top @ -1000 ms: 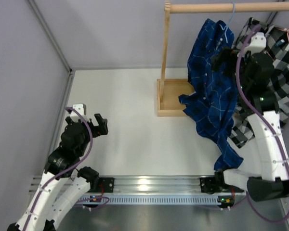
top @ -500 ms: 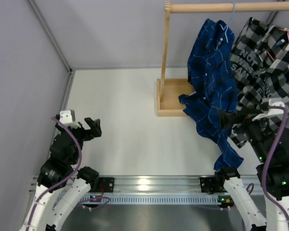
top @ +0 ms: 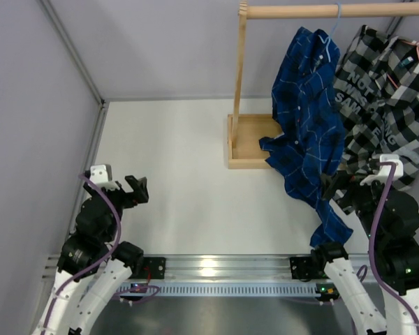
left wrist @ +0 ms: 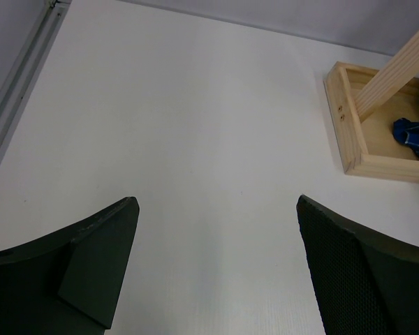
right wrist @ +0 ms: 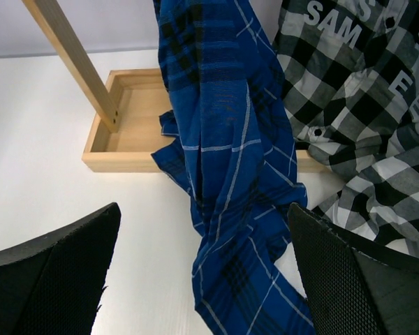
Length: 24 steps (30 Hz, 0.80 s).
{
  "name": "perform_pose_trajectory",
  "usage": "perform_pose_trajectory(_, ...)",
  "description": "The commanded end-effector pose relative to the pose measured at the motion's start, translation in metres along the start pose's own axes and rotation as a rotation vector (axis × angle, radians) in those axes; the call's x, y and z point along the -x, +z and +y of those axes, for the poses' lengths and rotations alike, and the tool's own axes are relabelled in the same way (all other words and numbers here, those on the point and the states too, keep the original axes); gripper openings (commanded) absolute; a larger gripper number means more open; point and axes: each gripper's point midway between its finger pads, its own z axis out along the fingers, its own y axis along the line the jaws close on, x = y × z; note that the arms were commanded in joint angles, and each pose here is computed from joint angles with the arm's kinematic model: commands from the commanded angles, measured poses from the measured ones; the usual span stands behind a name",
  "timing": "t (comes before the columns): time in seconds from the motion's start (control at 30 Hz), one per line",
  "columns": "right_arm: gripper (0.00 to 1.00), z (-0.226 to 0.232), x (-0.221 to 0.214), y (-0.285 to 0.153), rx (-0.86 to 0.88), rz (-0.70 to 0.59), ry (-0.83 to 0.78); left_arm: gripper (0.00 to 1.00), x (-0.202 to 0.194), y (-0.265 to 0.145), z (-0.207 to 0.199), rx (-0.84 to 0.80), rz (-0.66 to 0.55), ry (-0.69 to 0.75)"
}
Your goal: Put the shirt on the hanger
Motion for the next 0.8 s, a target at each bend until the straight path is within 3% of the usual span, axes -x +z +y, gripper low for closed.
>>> perform_pose_trajectory(0.0, 0.99, -0.005, 0.004, -0.008, -0.017, -0.02, -0.012, 0.98, 0.007, -0.002, -0.002, -0.02, -0.04, -0.006)
perform_pose_trajectory(0.77, 0.99, -0.006, 0.002, -0.01, -0.006, -0.046, -0.057, 0.98, 0.003, -0.001, -0.012, -0.077, -0.02, 0.01)
